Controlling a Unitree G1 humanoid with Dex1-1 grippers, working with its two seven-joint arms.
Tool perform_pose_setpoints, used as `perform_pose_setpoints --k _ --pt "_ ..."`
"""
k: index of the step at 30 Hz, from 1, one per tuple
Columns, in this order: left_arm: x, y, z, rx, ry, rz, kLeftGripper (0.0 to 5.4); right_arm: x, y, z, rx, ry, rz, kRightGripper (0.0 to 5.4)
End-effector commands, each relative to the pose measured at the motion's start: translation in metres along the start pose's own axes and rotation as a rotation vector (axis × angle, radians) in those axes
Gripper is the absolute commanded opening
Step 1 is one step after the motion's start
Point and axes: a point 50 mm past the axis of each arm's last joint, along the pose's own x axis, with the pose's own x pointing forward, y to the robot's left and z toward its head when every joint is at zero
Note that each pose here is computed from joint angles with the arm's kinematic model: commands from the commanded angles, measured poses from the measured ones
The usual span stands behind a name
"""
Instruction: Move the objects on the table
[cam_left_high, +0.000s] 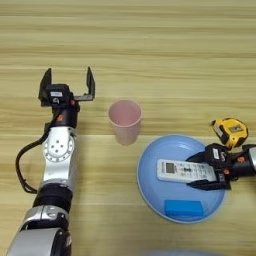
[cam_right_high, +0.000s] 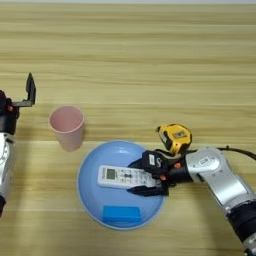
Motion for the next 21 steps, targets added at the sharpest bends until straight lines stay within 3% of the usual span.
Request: perform_pose_setpoints --k 1,14,21 --pt "0.003 -0.002 0.001 0.005 -0.006 -0.008 5.40 -0.014 -0.006 0.005 0.013 -0.024 -0.046 2.87" --pt "0.003 -0.003 0.000 0.004 -0.003 -0.008 5.40 -0.025 -0.025 0.015 0.034 -0.104 -0.206 2.87" --pt "0.004 -0.003 0.000 0.003 -0.003 -0.008 5.40 -0.034 -0.048 0.018 0.048 -0.126 -0.388 2.87"
